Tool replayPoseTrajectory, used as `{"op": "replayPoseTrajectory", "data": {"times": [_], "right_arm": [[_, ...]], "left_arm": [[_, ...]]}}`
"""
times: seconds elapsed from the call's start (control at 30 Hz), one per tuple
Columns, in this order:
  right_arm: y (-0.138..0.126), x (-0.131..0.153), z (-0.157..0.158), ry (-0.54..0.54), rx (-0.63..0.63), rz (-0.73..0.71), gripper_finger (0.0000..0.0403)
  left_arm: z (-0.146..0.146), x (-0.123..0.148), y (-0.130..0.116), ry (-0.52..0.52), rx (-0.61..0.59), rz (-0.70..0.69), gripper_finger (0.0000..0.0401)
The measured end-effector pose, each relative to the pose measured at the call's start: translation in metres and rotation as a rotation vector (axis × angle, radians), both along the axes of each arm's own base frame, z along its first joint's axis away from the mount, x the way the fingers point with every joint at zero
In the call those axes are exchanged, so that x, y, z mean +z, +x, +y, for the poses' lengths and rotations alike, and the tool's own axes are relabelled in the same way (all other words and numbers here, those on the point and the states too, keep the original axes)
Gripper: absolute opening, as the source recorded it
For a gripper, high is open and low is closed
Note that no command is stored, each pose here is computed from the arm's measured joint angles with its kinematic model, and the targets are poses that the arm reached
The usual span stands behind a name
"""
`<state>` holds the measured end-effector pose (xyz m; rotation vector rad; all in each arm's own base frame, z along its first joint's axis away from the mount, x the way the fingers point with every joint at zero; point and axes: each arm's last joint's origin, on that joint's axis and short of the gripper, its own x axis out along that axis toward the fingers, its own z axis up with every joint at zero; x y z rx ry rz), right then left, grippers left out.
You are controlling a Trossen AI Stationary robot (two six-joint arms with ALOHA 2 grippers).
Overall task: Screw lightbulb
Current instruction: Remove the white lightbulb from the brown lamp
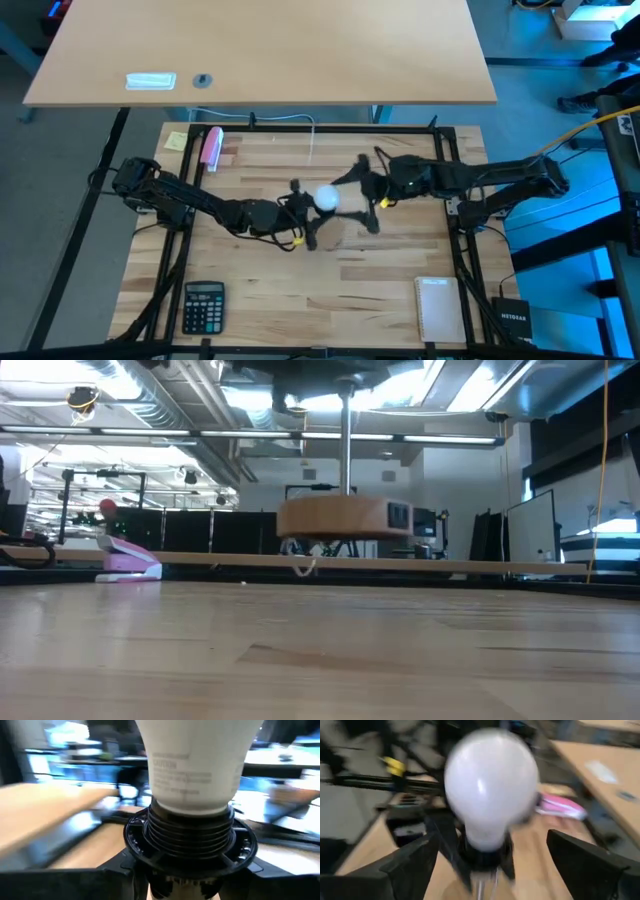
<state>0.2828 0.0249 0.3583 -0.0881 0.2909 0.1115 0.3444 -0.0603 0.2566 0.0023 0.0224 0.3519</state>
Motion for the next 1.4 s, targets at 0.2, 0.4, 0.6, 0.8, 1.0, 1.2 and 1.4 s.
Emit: {"op": "replayPoseTrajectory", "data": {"times": [0.2,0.4,0.6,0.8,1.0,1.2,1.4], "right_arm": [[-0.007,0.010,-0.007,-0.010,-0.230,-0.058,0.0356],[0.023,-0.002,-0.006,0.007,-0.264,-0.189,0.0341],[0.045,-0.012,-0.006,-0.024,-0.329,-0.268,0.0328],[0.049,-0.012,-0.006,-0.078,-0.334,-0.301,0.0301],[0.048,-0.013,-0.006,-0.087,-0.315,-0.285,0.0243],[0.044,-0.013,-0.002,-0.068,-0.192,-0.248,0.0243],[0.034,-0.006,0.007,0.010,0.189,-0.240,0.0243]], "left_arm": [[0.014,0.013,0.001,0.043,0.287,-0.023,0.0153],[0.021,0.015,0.002,0.037,0.321,-0.030,0.0153],[0.018,0.015,0.002,0.046,0.313,-0.023,0.0153],[0.013,0.014,0.001,0.065,0.299,-0.005,0.0153],[0.011,0.014,0.001,0.066,0.282,-0.006,0.0153],[0.002,0.014,0.001,0.077,0.192,0.000,0.0153],[-0.011,0.015,0.003,0.091,-0.116,-0.019,0.0153]]}}
